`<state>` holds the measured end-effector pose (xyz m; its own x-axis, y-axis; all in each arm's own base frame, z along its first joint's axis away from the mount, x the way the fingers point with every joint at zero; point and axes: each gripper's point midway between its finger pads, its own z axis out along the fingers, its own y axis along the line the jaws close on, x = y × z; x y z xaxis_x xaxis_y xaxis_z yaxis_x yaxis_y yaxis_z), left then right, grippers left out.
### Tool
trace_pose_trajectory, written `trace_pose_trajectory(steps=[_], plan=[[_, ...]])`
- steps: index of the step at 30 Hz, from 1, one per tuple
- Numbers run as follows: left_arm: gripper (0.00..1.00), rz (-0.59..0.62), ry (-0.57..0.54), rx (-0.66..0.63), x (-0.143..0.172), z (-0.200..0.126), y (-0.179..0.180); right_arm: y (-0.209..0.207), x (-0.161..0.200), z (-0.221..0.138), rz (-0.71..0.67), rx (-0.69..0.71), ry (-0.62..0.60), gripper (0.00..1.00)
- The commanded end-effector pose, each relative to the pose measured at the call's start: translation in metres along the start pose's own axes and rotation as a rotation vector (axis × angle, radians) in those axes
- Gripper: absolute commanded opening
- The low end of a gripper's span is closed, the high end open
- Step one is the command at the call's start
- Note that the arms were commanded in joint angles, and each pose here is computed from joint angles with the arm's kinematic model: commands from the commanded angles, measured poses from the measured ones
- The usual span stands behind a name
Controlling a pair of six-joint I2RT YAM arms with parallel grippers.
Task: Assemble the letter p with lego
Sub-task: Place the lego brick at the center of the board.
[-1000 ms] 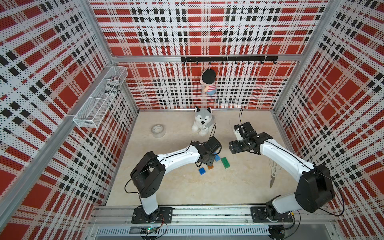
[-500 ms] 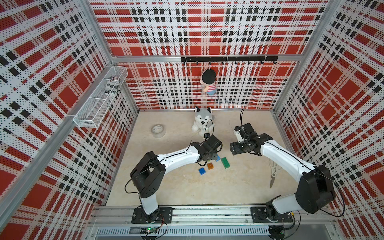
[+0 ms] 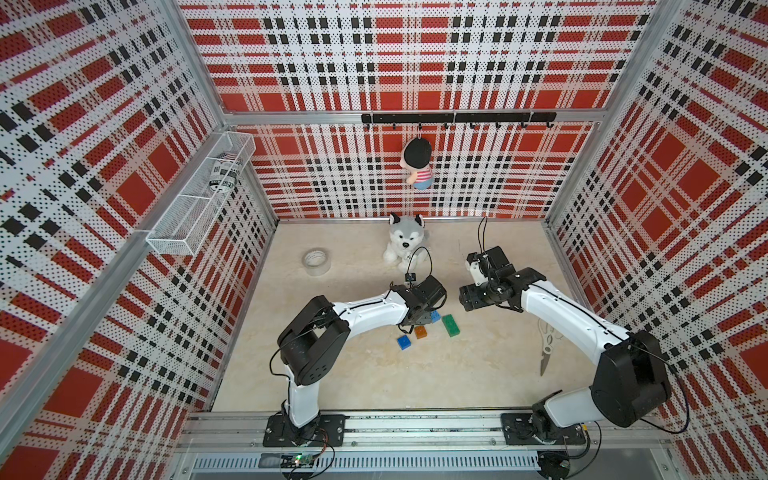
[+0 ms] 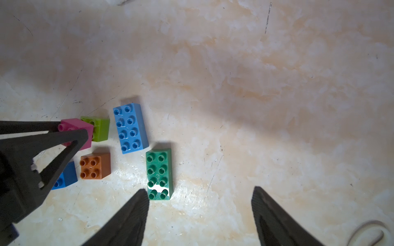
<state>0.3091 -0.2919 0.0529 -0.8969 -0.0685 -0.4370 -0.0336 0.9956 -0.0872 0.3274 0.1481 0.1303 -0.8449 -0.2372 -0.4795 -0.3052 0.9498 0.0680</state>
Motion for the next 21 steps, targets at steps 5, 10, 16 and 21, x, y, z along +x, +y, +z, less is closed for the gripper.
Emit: trace_pose_trajectory(steps=[5, 10, 16, 21], plan=[[0.07, -0.011, 0.009, -0.042, -0.0007, 0.0055, 0.0039, -0.0040, -0.0009, -0.0030, 0.004, -0.004, -0.025, 0.80], [0.07, -0.014, 0.019, -0.034, -0.0023, 0.0043, 0.0001, -0.0047, -0.0012, -0.0020, 0.006, -0.007, -0.023, 0.80], [0.07, -0.020, 0.036, -0.042, -0.0034, 0.0042, 0.0001, -0.0048, -0.0006, -0.0016, 0.007, -0.011, -0.021, 0.80], [0.07, -0.027, 0.036, -0.050, -0.0072, 0.0025, 0.0014, -0.0046, -0.0004, -0.0014, 0.007, -0.015, -0.021, 0.80]])
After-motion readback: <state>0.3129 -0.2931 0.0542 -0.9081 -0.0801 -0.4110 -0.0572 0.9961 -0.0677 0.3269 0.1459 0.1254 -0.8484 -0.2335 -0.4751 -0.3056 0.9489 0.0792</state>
